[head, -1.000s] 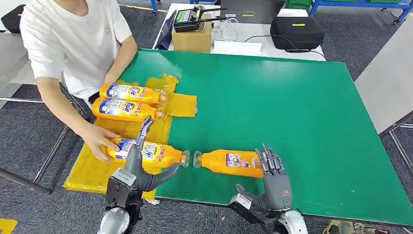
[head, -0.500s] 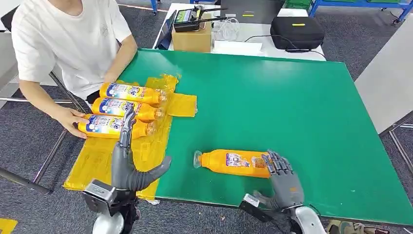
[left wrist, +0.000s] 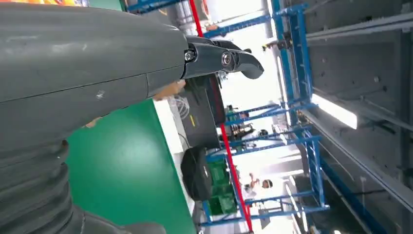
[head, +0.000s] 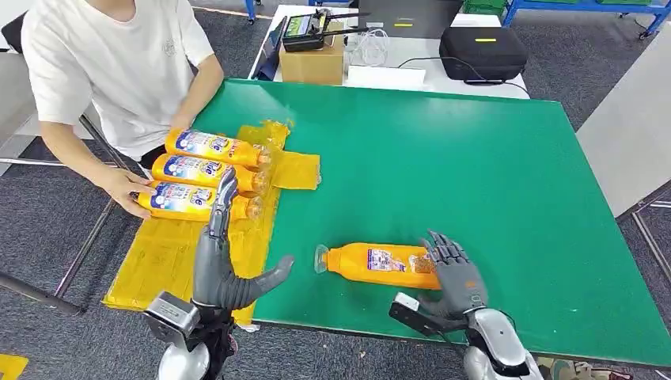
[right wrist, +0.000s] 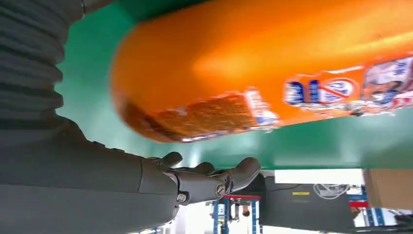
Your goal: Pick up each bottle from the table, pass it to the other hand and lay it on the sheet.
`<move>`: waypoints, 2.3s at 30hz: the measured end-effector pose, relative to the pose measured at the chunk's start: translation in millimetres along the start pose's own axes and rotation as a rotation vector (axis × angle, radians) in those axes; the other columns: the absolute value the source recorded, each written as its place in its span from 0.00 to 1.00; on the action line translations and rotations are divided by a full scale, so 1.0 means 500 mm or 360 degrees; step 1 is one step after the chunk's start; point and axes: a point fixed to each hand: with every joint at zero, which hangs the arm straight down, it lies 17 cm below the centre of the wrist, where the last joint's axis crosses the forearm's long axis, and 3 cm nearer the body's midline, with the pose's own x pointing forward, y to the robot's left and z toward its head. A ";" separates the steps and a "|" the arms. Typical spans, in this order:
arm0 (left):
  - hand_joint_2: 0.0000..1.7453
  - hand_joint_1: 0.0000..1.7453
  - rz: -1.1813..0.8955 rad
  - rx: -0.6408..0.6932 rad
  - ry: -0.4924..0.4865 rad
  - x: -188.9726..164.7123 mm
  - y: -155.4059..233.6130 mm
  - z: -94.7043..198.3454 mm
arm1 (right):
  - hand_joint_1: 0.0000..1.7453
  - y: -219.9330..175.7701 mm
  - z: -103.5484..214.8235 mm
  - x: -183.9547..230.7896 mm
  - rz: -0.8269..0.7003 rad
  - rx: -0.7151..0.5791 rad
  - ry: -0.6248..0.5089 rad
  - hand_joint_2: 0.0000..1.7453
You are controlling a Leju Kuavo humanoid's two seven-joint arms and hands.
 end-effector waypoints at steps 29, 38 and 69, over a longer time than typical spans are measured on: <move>1.00 0.00 0.0088 -0.0112 0.0034 -0.036 -0.059 -0.017 | 0.95 0.112 -0.152 -0.001 0.0117 0.0727 0.0028 1.00; 1.00 0.00 0.0075 -0.0123 0.0054 -0.051 -0.063 -0.024 | 1.00 0.113 -0.160 -0.028 0.0201 0.0910 0.0097 1.00; 1.00 0.00 0.0606 -0.0463 0.0496 -0.107 -0.193 0.085 | 1.00 -0.227 -0.091 0.262 -0.1657 -0.0588 -0.0352 1.00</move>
